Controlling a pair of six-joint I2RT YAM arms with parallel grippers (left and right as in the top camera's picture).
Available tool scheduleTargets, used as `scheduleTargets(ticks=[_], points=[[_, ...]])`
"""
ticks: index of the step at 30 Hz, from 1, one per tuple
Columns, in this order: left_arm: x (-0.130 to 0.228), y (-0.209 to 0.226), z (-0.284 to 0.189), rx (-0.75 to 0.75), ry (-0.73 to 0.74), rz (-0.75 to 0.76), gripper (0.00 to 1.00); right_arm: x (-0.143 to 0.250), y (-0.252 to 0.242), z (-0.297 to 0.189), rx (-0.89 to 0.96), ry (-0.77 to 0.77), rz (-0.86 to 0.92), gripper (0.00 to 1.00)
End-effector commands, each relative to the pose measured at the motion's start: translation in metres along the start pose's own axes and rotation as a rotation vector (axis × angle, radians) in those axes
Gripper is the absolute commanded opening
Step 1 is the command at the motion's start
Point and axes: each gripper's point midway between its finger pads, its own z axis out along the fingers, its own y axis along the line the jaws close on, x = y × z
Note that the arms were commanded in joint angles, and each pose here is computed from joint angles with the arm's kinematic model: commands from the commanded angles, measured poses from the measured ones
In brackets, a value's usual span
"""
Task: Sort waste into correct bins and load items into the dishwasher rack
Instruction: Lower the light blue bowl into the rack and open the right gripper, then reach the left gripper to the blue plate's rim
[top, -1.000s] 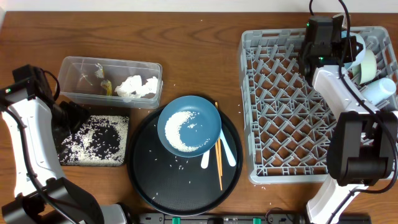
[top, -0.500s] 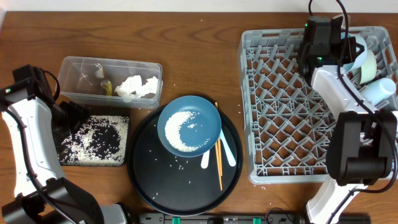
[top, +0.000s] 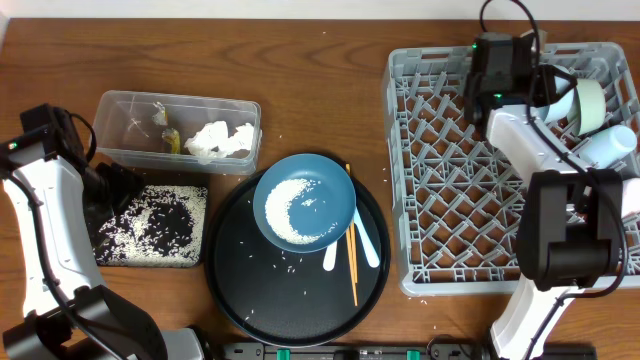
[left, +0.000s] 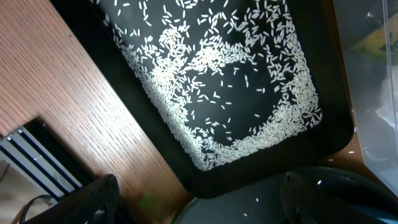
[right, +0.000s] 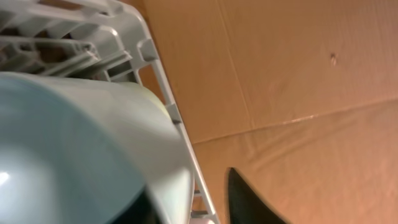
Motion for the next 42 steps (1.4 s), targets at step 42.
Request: scheduleTargets(ticks=[42], points=[[0.079,-0.099,-0.01,0.068,-0.066,0.59,0.84,0.098,-0.006,-0.167,-1.134,0.281,0.171,0.72]])
